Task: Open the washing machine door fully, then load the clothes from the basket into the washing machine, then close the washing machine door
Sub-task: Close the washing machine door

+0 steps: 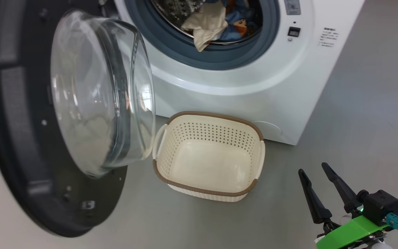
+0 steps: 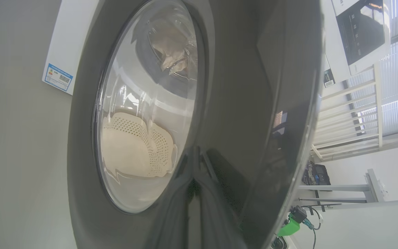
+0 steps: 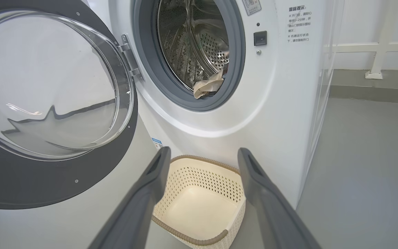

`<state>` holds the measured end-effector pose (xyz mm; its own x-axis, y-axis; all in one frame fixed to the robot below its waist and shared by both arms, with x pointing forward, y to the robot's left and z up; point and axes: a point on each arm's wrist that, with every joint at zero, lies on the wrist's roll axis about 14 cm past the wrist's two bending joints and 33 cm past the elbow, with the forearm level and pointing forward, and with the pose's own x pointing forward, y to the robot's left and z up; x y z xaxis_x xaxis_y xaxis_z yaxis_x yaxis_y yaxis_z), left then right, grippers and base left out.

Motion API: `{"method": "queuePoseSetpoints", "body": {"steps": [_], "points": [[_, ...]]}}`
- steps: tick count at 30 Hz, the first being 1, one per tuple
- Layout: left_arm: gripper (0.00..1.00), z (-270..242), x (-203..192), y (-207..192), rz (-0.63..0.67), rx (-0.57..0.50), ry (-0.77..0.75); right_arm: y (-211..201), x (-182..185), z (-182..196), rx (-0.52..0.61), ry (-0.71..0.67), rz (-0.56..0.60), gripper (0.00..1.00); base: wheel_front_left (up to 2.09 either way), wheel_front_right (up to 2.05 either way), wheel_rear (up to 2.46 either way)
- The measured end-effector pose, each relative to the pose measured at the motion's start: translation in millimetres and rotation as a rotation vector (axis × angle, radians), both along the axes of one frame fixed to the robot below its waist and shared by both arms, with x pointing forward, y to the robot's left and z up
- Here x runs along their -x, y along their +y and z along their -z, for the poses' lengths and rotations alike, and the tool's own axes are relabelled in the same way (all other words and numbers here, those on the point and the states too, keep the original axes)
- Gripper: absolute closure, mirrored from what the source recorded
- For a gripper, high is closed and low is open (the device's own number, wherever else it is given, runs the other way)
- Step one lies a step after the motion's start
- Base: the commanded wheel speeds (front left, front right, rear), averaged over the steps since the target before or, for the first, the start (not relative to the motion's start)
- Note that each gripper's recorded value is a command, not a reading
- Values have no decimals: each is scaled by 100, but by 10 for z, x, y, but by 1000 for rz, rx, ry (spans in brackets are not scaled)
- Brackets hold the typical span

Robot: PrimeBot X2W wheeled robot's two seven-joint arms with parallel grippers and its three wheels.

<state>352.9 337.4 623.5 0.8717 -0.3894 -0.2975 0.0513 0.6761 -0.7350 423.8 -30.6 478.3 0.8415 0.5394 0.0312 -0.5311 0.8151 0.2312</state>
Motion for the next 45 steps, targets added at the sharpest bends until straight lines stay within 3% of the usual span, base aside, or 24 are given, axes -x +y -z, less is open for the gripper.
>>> {"method": "queuePoseSetpoints", "body": {"steps": [9, 18, 36, 45], "points": [[100, -47, -292, -667, 197, 21, -56, -263, 20, -10, 0, 2, 80, 0, 0, 0, 0], [100, -88, -634, -1212, 309, 50, -114, -557, 80, -28, 1, 2, 168, 0, 0, 0, 0], [100, -23, -1320, -1921, 390, 93, -150, -1248, 295, -46, 5, 8, 387, 0, 0, 0, 0], [100, -31, -1330, -1997, 380, 108, -172, -1380, 357, -120, 3, -11, 430, 0, 0, 0, 0]]}}
